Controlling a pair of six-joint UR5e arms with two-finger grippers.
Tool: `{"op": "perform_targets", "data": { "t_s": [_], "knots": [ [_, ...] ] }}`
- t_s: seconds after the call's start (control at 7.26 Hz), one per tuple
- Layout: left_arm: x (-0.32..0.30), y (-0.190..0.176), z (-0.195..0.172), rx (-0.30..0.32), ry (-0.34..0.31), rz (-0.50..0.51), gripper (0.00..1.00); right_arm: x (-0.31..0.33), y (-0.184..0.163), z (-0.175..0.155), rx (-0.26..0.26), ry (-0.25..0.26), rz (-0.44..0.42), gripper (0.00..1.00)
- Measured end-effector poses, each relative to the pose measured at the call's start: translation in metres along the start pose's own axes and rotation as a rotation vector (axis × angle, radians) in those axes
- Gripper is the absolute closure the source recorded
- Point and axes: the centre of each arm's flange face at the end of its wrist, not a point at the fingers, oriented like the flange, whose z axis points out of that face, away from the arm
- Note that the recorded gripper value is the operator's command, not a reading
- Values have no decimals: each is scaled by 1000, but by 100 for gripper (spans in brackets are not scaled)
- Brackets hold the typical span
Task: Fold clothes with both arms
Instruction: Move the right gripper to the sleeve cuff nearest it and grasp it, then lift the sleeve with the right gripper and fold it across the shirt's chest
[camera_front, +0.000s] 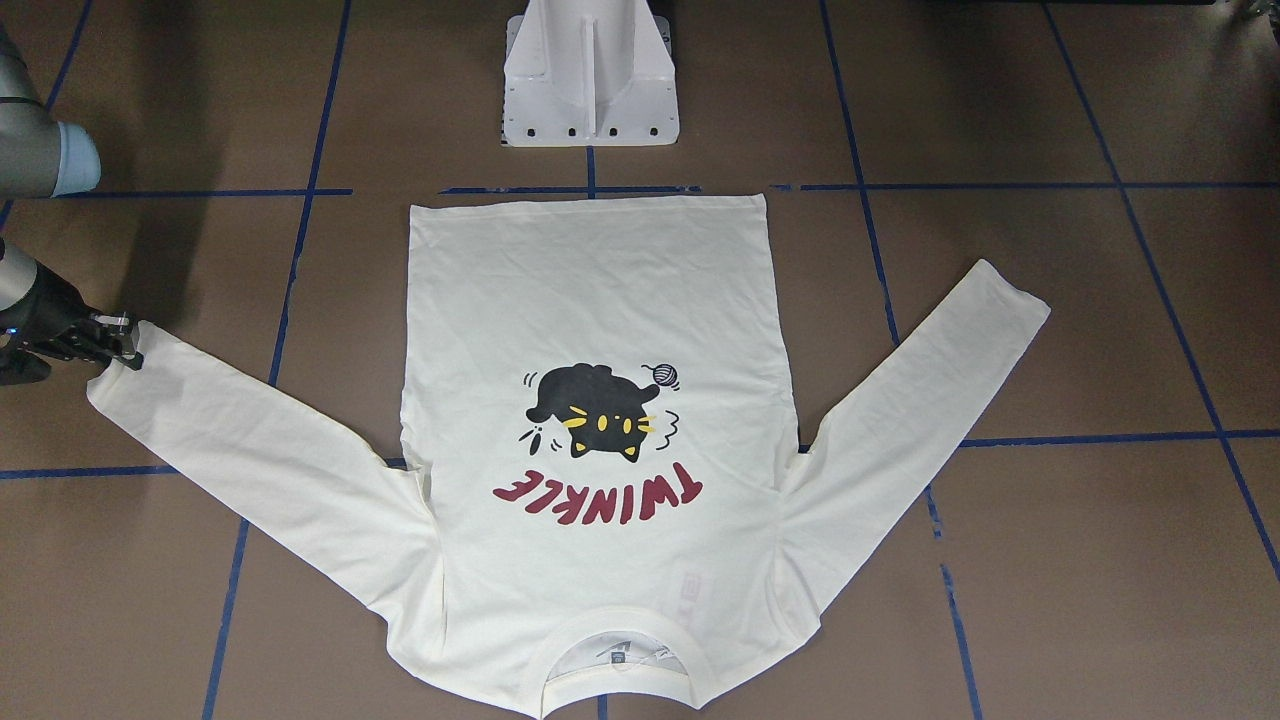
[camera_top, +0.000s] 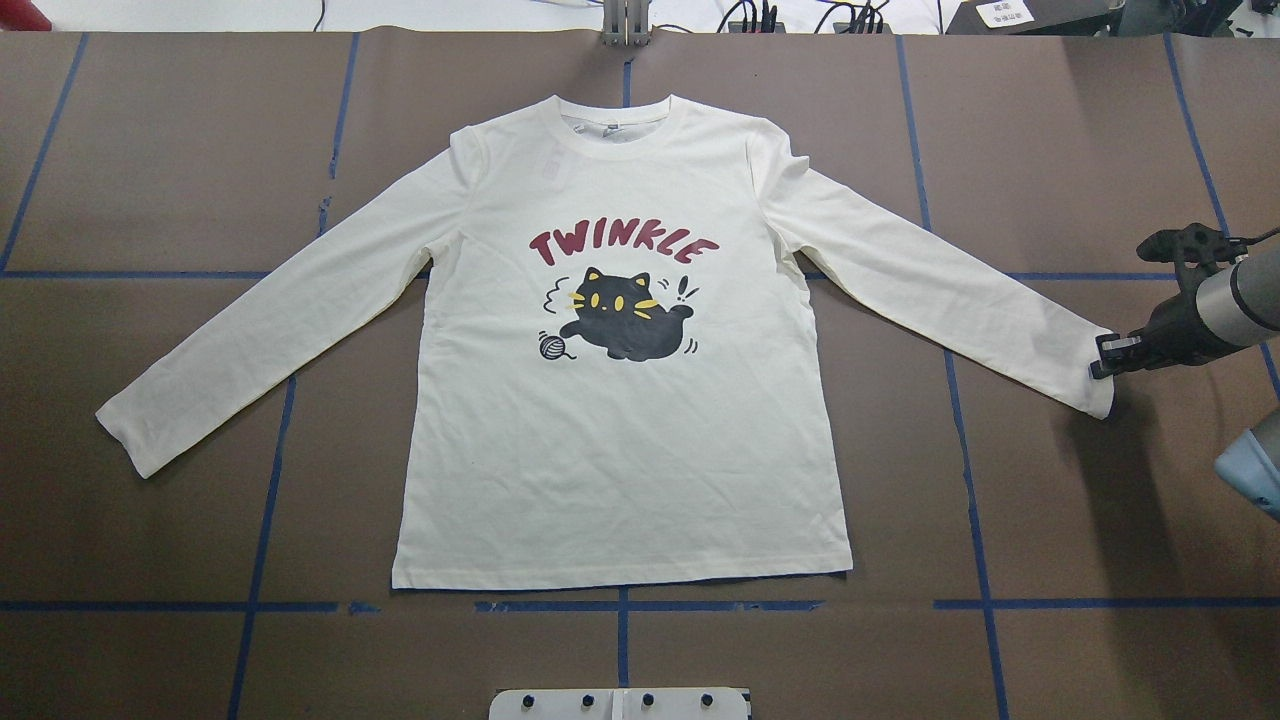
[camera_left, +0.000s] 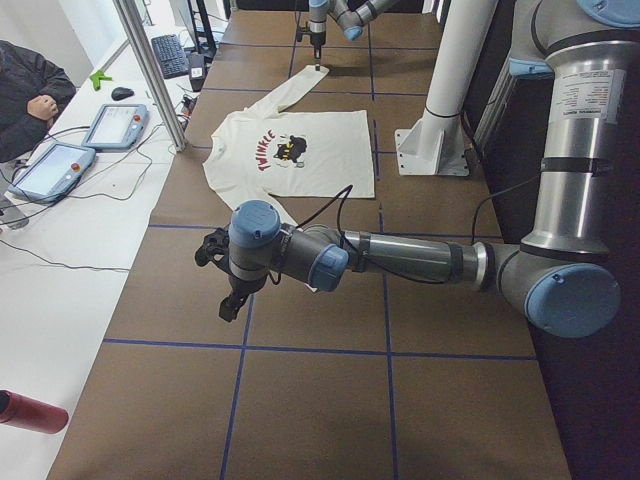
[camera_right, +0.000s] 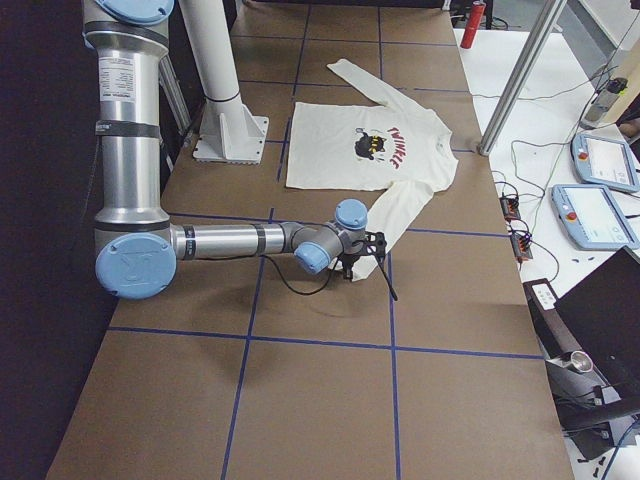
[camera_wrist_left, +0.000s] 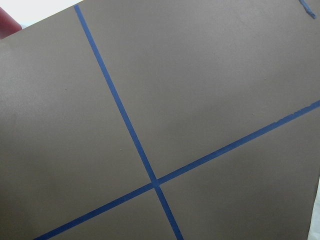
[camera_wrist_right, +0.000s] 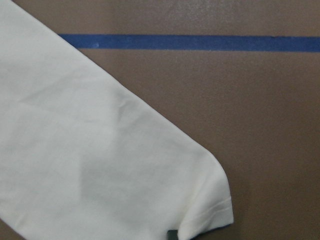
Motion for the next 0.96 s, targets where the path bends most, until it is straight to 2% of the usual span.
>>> {"op": "perform_targets", "data": {
  "t_s": [0.28, 0.41, 0.69, 0.96],
  "knots": [
    [2, -1, -2, 4, 0, 3, 0, -22, -9, -24, 41, -37, -23, 100],
    [4, -5, -4, 13, 4, 6, 0, -52, -26, -37, 69, -67, -32, 100],
    [7, -10, -6, 24, 20, 10, 0, -146, -85, -69, 100, -110, -5, 100],
    [8, -12, -7, 28, 24, 12, 0, -262, -146, -116, 104, -124, 48, 100]
  ]
}}
